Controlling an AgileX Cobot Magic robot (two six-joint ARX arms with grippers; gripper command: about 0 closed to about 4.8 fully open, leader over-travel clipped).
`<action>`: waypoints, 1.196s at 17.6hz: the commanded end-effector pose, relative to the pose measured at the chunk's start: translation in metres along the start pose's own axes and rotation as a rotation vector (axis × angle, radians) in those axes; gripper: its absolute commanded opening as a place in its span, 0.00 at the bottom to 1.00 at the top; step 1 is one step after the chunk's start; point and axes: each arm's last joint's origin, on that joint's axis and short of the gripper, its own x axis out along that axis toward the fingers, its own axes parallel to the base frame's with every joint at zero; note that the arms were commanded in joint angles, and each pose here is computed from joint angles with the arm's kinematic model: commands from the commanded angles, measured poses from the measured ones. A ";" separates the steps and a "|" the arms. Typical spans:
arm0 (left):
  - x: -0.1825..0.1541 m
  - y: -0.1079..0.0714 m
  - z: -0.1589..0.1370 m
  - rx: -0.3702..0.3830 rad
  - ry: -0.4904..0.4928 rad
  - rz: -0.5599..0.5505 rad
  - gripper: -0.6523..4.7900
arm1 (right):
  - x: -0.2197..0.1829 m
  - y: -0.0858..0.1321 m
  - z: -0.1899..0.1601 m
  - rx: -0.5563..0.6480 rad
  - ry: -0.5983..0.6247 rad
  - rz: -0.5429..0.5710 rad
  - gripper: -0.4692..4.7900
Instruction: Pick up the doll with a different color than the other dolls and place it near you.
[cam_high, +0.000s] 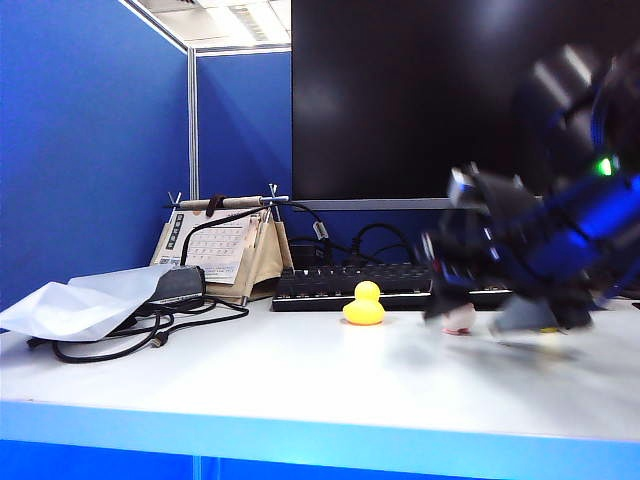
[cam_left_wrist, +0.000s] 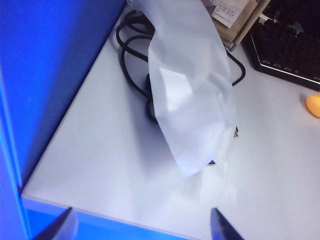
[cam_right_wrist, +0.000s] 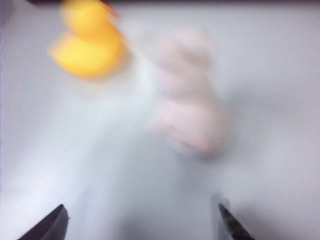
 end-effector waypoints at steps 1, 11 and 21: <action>0.000 -0.001 0.002 0.006 -0.013 -0.005 0.76 | 0.006 -0.011 0.000 0.022 -0.008 -0.023 0.85; 0.000 -0.001 0.002 0.006 -0.013 -0.006 0.76 | 0.032 -0.015 0.004 0.046 0.062 0.011 0.89; 0.000 -0.001 0.002 0.006 -0.013 -0.006 0.76 | 0.053 -0.025 0.017 0.082 0.120 0.024 0.79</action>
